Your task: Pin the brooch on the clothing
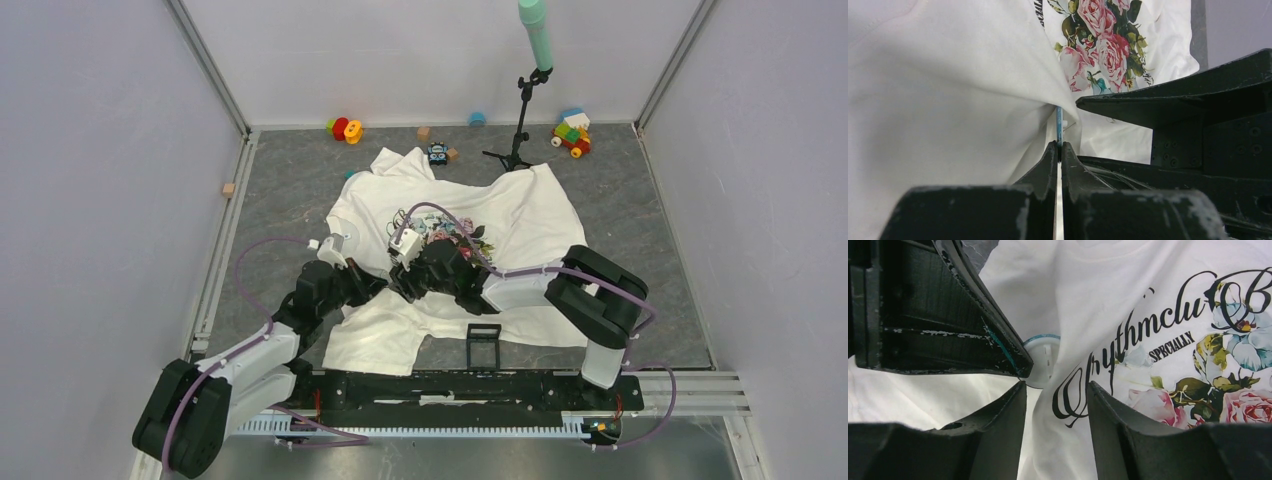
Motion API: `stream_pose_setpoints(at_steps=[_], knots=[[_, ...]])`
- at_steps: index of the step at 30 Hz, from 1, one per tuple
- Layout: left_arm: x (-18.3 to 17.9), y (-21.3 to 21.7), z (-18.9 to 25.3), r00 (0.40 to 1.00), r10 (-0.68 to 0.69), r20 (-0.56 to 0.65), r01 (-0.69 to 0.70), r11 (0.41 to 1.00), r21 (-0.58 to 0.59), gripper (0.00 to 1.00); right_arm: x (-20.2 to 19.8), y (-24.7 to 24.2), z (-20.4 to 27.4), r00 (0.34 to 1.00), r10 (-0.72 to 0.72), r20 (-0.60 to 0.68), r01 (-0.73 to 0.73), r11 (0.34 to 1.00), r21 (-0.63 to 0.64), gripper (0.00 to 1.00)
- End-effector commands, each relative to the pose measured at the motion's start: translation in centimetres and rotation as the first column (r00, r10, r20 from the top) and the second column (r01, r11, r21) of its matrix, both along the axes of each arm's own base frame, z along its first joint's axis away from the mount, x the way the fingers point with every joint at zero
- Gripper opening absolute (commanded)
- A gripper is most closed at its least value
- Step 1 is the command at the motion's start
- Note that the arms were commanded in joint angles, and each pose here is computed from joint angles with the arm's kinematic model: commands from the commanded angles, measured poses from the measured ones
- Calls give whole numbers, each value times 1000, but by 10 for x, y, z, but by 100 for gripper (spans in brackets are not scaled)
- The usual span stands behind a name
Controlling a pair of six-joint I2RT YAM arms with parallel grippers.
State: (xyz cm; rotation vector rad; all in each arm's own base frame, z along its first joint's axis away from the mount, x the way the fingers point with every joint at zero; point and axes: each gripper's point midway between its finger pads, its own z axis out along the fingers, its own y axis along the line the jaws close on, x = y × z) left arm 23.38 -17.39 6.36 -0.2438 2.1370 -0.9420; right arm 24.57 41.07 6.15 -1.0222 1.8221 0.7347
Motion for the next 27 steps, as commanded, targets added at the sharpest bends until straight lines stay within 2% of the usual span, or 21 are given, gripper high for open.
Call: stream_pose_setpoints(at_steps=[1,8,11,16,25,26,27], knots=[[7,-5,20,999,-6,50,8,999,-35,2,10,10,4,999,-8,52,9,1000,-15,47],[9,-2,24,992,-28,120,25,999,20,2,10,6,1,998,-20,58,23,998,-57,10],[11,0,26,987,-43,156,35,998,54,2,8,8,1,998,-4,59,8,997,-70,0],[13,1,21,988,-56,145,43,995,92,2,5,10,2,997,16,74,-9,996,-94,0],[15,-3,35,984,-45,175,39,999,39,2,-2,6,-3,998,25,60,-18,993,-114,0],[15,-4,35,984,-46,174,41,999,33,2,-3,4,-3,998,25,61,-18,993,-112,1],[15,-5,36,983,-50,175,46,999,28,2,-4,3,0,998,25,63,-18,994,-107,5]])
